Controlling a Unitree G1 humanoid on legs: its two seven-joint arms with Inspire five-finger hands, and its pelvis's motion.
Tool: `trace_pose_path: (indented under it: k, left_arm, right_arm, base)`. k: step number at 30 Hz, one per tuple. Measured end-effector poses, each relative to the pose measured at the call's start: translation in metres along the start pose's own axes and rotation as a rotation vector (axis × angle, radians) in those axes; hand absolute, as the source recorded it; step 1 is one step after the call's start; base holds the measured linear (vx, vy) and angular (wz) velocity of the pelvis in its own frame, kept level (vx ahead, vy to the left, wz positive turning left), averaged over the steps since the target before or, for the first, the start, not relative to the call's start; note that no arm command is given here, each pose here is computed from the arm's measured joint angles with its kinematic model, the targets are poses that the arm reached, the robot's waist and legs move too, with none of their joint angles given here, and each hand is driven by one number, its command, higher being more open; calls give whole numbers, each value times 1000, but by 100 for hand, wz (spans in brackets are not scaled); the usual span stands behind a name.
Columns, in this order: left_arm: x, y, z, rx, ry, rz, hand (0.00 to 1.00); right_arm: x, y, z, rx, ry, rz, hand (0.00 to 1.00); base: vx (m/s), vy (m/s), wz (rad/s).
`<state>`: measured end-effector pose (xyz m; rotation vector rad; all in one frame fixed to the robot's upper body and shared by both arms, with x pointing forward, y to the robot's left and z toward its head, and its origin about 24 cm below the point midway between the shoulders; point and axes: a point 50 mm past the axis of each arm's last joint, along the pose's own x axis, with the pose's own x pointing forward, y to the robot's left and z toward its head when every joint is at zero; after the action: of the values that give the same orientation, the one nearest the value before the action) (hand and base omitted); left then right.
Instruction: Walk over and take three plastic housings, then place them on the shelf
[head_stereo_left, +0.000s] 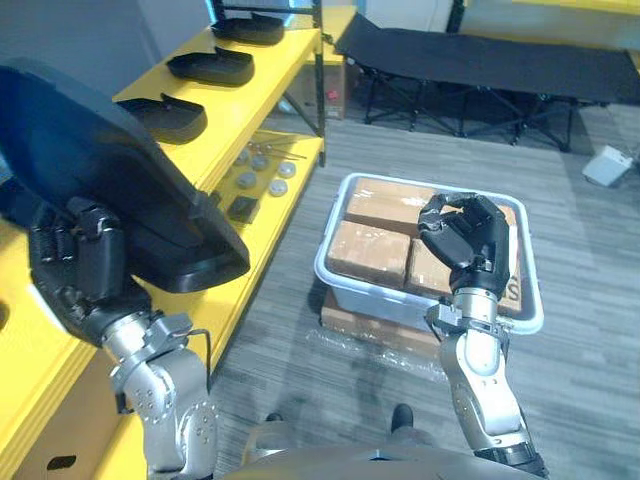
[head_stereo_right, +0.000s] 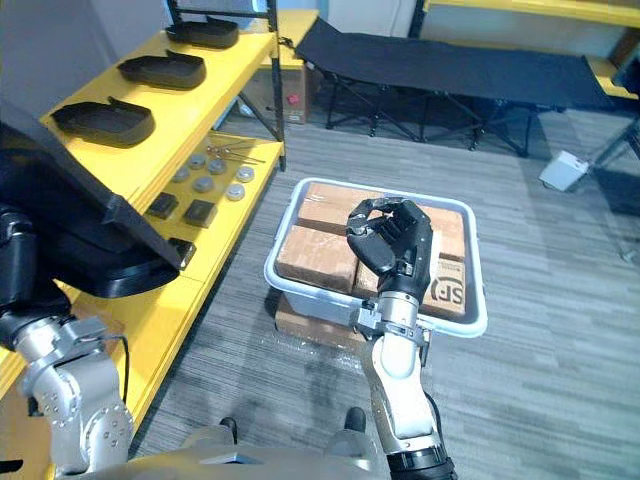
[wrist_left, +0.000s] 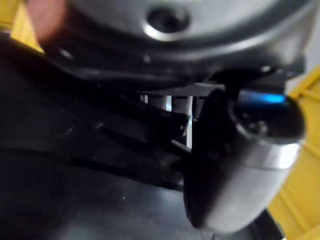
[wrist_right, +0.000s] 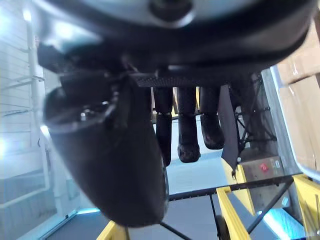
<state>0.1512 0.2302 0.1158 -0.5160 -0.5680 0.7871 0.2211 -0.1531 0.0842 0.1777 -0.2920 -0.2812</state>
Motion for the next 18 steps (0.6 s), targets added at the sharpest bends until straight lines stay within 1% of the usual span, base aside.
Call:
trace_pose_path:
  k: [8, 9, 11, 13, 14, 18]
  left_arm:
    - [2, 23, 15, 87, -63, 67, 0]
    - [2, 24, 16, 99, -66, 71, 0]
    - [2, 24, 17, 115, -70, 69, 0]
    - [3, 26, 18, 209, -84, 65, 0]
    - [3, 27, 18, 225, -84, 67, 0]
    - [3, 30, 19, 347, -105, 71, 0]
  right_arm:
    - [11, 20, 3, 27, -31, 81, 0]
    - [12, 22, 4, 30, -34, 89, 100]
    - [15, 24, 3, 30, -35, 96, 100]
    - [16, 28, -3, 19, -5, 126, 100]
    - [15, 30, -5, 14, 11, 134, 100]
    - [13, 35, -26, -1, 137, 206, 100]
  base:
    - [-11, 2, 25]
    - [18, 8, 23]
    - [11, 6, 24]
    - [12, 8, 27]
    - [29, 14, 20]
    - [31, 16, 22]
